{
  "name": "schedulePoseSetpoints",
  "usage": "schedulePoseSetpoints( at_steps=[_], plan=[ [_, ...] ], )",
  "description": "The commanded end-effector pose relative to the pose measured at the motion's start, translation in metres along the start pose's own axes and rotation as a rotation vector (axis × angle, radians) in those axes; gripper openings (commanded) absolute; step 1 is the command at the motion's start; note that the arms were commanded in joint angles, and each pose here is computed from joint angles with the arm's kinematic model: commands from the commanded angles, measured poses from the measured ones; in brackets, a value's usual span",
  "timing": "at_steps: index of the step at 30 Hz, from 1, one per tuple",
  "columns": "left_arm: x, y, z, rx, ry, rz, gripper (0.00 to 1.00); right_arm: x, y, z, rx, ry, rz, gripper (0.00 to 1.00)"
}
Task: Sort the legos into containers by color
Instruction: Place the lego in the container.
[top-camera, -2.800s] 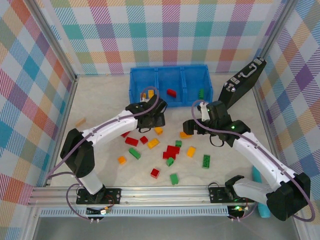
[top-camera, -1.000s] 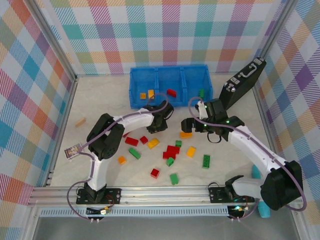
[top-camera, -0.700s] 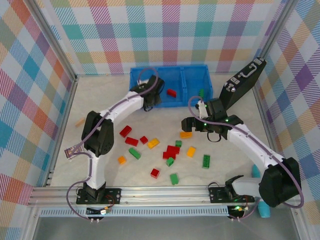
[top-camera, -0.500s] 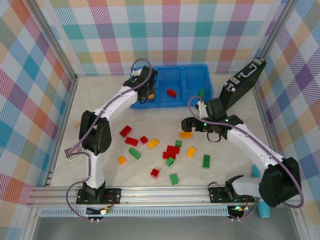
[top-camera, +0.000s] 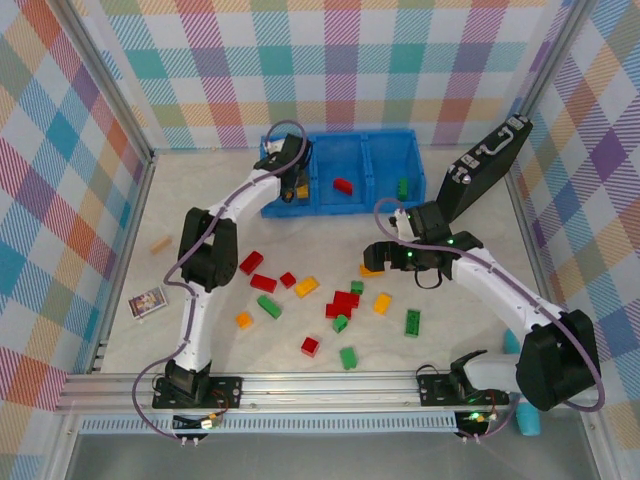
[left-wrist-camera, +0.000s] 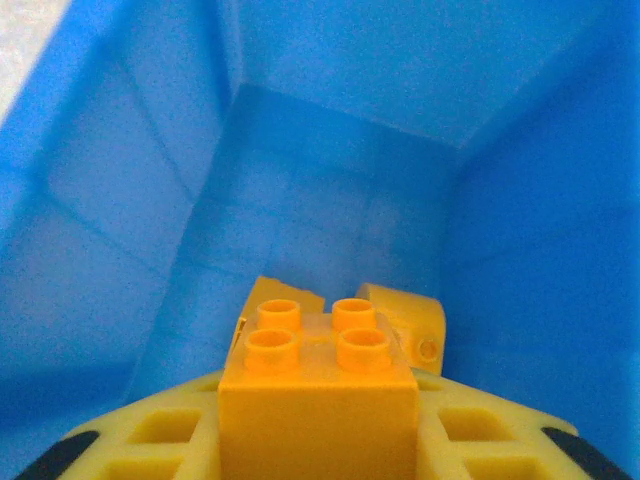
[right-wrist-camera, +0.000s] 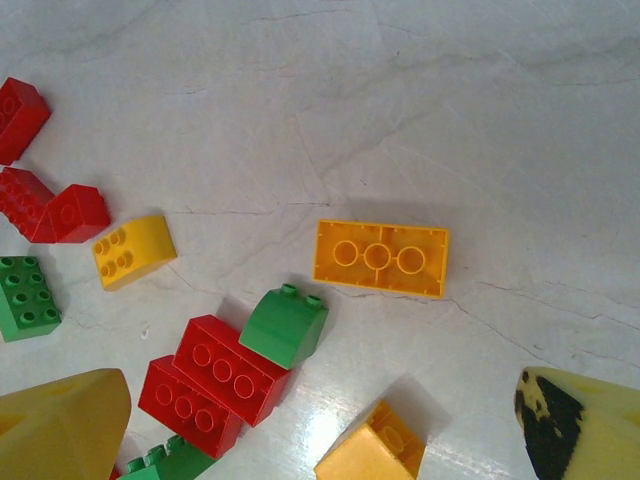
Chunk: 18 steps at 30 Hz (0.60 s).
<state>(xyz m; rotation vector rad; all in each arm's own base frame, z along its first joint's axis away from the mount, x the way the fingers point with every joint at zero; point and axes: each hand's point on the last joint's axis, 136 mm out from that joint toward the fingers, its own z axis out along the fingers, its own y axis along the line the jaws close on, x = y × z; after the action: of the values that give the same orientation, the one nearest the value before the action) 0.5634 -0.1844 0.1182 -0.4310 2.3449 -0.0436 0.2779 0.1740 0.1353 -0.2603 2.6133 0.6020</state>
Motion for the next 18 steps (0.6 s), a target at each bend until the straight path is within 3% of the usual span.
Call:
schedulePoseSetpoints(
  at_steps=[1,5,10,14,18],
  plan=[
    [-0.013,-0.002,-0.001,0.021,-0.02,-0.017,0.49,-0.001,0.0,-0.004,-0.005,-0.001,-0.003,0.99],
    [-0.016,-0.006,-0.012,0.063,-0.034,0.007,0.59,-0.003,0.002,-0.007,-0.013,-0.011,-0.006,0.99],
    [-0.037,-0.009,-0.069,0.125,-0.117,0.11,0.64,-0.005,0.008,-0.009,-0.045,-0.025,-0.011,0.99],
    [-0.027,-0.035,-0.129,0.223,-0.194,0.395,0.65,-0.011,0.012,-0.017,-0.056,-0.069,-0.035,0.99],
    [0.01,-0.062,-0.172,0.254,-0.267,0.711,0.71,-0.022,0.018,-0.039,-0.059,-0.171,-0.082,0.99]
  ],
)
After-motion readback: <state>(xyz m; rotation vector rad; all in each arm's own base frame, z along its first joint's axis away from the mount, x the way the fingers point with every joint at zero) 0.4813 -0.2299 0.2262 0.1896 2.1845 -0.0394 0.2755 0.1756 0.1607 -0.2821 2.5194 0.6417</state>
